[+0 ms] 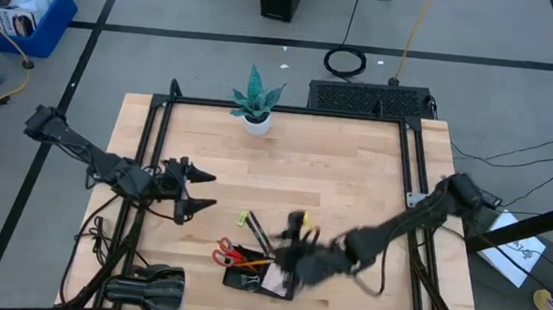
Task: Pick and place office supplies into organizer
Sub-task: Put the light green eraser into the black desk organizer
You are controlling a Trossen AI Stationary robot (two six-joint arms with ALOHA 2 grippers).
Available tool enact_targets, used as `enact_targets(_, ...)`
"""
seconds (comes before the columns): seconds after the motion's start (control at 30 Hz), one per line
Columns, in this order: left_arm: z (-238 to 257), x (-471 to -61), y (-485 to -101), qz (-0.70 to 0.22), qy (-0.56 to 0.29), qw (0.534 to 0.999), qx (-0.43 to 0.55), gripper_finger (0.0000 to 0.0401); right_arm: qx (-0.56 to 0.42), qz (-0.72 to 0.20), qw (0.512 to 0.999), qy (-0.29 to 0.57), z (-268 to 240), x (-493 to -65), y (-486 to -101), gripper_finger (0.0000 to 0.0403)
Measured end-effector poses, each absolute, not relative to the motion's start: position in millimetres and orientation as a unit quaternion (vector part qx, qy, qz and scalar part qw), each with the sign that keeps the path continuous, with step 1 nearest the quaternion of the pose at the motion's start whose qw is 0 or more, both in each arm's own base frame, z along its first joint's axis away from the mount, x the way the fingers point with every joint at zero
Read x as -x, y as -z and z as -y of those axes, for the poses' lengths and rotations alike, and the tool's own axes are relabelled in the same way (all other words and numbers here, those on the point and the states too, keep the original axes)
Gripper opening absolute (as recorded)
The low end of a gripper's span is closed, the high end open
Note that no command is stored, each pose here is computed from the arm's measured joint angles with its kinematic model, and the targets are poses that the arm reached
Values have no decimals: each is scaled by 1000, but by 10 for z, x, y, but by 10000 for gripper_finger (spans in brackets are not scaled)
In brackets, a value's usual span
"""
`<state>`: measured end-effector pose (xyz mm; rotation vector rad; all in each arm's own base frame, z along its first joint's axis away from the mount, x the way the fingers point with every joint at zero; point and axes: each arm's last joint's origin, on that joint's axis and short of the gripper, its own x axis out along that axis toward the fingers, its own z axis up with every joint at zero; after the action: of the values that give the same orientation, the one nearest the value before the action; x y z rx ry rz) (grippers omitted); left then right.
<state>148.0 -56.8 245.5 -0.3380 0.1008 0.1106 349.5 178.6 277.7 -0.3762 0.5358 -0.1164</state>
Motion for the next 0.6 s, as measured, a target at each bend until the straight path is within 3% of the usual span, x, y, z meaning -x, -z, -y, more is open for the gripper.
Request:
enact_targets(0.23,624,-1474,-2396,-85,-16,989,121,367,56,-188,973,118,-1050,-3094,-2502,110)
enact_targets(0.37,619,-1475,-2400,-82,-23,988,127,369,-10,-207,969,136,-616,-2980,-2276,105)
enact_targets(0.5,618,-1474,-2398,-83,-22,988,126,367,-80,-251,963,49,-378,-2970,-2099,102)
enact_targets(0.6,619,-1467,-2364,-99,-20,987,122,371,-66,-281,957,-18,-325,-2944,-1970,102)
